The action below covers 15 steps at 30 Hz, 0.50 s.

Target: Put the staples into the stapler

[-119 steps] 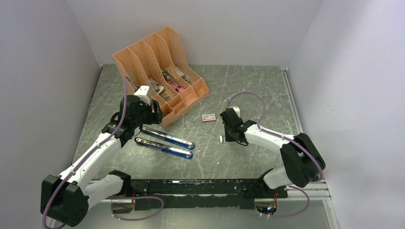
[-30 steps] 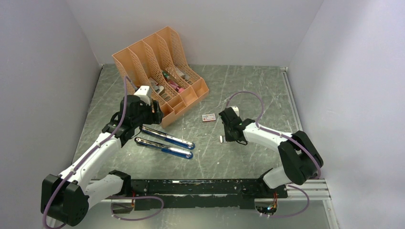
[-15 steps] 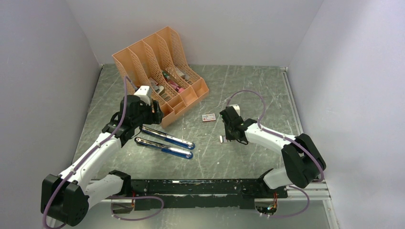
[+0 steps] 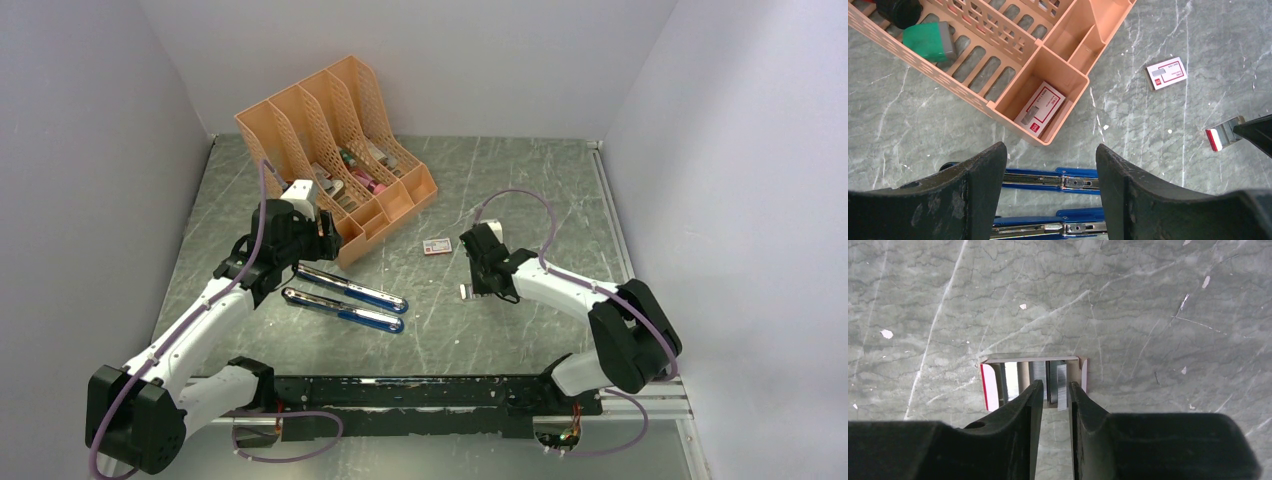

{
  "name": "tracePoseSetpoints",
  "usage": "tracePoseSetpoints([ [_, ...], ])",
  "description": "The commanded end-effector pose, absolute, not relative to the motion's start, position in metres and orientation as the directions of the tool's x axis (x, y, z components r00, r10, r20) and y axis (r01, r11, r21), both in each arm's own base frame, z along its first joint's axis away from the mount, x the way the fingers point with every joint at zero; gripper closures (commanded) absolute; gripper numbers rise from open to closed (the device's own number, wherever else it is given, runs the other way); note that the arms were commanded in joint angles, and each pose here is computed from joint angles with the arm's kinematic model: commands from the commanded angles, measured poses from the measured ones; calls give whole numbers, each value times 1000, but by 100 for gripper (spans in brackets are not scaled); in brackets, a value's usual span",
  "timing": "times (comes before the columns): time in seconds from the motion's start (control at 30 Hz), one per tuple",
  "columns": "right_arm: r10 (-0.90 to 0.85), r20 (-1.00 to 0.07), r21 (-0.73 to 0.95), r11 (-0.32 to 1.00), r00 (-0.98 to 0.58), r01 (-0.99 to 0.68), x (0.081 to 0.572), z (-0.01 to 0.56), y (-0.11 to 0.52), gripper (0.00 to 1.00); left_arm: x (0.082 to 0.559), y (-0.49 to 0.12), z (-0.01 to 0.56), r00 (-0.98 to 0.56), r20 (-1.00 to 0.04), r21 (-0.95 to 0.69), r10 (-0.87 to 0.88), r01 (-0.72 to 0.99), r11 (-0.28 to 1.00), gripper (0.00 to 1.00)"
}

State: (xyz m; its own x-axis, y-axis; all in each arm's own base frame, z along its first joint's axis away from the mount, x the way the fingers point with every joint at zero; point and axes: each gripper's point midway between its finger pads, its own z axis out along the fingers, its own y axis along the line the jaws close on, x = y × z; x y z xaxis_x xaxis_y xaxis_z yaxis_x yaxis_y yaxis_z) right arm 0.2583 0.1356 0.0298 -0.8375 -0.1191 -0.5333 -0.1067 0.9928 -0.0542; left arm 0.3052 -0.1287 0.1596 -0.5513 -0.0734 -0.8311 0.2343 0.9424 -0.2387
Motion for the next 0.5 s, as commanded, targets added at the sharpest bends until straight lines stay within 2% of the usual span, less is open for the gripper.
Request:
tracePoseSetpoints([
  [0.0,-108,-544,-72,994,-832,-81,263,35,131,70,314,-133,177,-508,-858,-249,-83,269,931,30],
  [0.17,-113,-527,-75,993,-842,-86,261,30,131,70,314,-133,178,-507,-858,-249,-83,269,930,30],
  [0.47,-113,-511,-70,993,-852,-90,259,23,133,76,314,-133,178,-506,-858,-249,-84,269,930,30],
])
